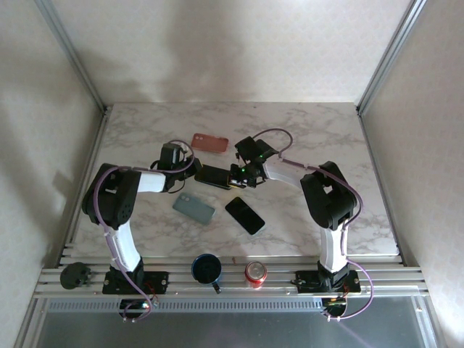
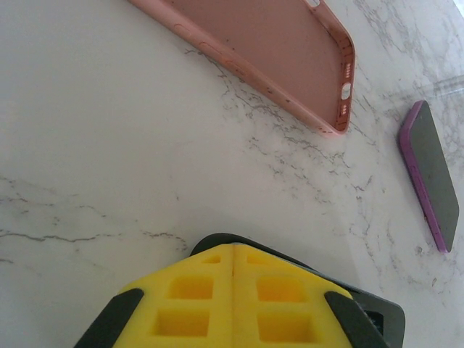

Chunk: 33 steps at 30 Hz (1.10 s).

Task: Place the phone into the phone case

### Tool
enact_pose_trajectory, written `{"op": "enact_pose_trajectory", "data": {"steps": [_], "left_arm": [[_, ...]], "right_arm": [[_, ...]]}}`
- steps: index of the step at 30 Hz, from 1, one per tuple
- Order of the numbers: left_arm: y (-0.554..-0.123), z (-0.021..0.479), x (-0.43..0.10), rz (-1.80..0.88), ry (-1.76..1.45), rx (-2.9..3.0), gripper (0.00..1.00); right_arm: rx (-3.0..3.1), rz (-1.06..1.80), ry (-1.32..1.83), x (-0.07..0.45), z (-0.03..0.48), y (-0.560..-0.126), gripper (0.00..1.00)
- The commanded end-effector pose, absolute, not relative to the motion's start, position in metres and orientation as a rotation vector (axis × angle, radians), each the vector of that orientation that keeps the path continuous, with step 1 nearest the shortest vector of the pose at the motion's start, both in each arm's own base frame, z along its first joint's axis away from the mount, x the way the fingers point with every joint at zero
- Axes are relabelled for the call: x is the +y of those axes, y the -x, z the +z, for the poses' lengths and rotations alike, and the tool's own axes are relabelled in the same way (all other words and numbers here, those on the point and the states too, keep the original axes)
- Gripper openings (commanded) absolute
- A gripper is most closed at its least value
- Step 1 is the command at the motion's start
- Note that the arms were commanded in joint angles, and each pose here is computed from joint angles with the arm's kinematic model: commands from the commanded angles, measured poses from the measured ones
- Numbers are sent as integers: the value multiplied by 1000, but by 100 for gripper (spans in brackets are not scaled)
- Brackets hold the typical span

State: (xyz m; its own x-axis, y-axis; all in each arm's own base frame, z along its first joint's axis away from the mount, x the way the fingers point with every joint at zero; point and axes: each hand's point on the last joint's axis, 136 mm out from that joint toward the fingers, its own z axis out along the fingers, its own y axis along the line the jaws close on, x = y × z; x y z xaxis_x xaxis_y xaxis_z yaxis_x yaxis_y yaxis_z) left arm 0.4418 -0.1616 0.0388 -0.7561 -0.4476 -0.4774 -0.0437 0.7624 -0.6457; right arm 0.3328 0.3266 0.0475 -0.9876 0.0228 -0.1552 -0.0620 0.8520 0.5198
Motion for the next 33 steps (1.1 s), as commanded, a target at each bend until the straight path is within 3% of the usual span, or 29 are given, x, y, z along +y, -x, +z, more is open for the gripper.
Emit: {"op": "enact_pose_trajectory", "data": {"steps": [1,33], "left_arm": [[-448,40,-167,-841,358,2308,0],[-431,16,-165,-851,383,2352,0]], "right_arm": [[2906,749,50,324,36,-329,0],[2973,520,150,326,13,-326,0]]}}
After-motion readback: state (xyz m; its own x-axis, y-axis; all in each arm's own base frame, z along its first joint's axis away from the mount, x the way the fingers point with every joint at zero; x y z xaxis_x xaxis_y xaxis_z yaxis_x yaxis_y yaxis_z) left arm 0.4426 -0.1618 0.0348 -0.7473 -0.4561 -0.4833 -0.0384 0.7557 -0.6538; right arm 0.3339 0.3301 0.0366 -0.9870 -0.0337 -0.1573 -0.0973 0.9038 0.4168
